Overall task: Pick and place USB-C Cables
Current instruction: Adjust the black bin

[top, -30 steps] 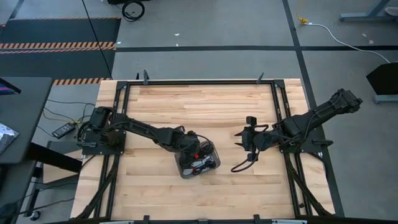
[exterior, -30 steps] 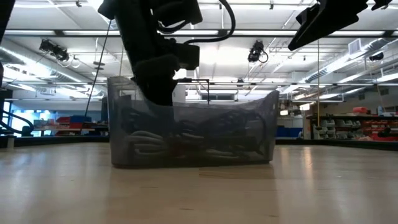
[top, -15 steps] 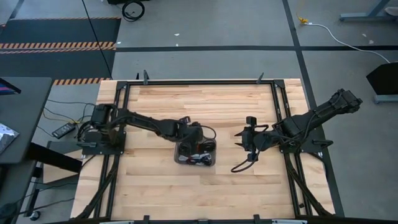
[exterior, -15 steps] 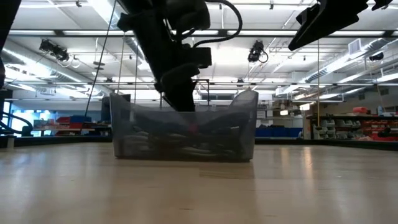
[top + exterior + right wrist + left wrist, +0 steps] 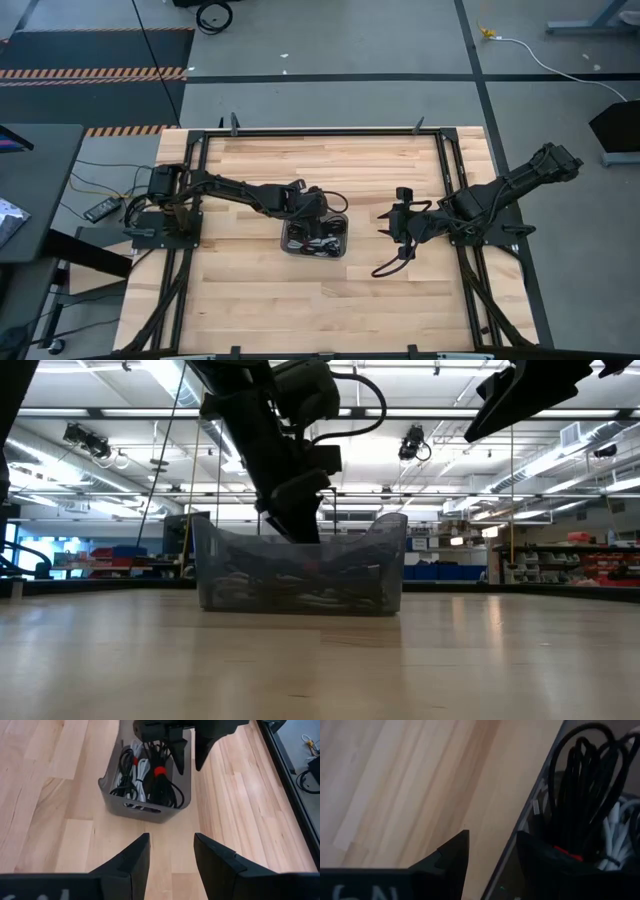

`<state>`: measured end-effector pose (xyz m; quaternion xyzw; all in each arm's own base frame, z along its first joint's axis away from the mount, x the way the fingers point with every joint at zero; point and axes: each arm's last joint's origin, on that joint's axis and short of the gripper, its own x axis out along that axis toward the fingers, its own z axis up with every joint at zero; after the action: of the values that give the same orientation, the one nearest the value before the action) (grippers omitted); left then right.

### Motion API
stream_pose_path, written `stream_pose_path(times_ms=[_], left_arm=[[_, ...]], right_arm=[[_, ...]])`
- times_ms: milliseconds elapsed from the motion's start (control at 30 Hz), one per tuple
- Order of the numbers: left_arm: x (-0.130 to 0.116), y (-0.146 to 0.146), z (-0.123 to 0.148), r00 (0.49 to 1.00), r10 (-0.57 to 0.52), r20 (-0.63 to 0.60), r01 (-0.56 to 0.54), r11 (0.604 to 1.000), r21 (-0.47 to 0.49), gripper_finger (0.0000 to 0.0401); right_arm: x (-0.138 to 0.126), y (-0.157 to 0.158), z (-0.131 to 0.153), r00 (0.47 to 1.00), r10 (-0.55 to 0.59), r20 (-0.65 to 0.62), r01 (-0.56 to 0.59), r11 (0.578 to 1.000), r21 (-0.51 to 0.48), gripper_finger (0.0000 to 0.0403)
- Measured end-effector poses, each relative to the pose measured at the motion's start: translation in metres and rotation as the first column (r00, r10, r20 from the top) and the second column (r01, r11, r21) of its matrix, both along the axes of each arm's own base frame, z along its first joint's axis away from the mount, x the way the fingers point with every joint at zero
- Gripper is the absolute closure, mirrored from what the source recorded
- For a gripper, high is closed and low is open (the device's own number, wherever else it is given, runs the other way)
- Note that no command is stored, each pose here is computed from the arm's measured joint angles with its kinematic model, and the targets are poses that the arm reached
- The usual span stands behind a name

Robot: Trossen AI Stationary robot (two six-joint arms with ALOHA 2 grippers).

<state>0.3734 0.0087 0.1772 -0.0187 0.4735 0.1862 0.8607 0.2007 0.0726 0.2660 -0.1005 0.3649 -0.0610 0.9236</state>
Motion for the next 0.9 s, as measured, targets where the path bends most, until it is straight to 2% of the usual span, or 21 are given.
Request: stream_pose_path(times_ms=[233,367,533,900], left_arm=[[0.010,0.006,-0.011,0.998,0.041,0.050,-0.041,0.999,-0.008,0.0242],[0.011,0.011,-0.022,0.998,0.052,0.019,-0.051,0.998,-0.019,0.0273],[0.012,0.012,-0.021,0.998,0.050,0.038,-0.048,0.998,-0.030,0.0316],[0.016,0.017,-0.018,0.998,-0.006,0.070,0.004,1.000,0.019,0.0381]], right_arm=[[0.000,0.000,0.000,1.000,0.000,0.000,0.000,1.000,0.000,0.0243],[0.000,0.000,0.000,1.000,0.000,-0.002,0.000,1.000,-0.001,0.0243],[0.000,0.000,-0.004,1.000,0.003,-0.008,-0.003,1.000,-0.006,0.0243],[0.000,-0.001,-0.008,1.000,0.007,-0.008,-0.007,1.000,-0.017,0.0243]])
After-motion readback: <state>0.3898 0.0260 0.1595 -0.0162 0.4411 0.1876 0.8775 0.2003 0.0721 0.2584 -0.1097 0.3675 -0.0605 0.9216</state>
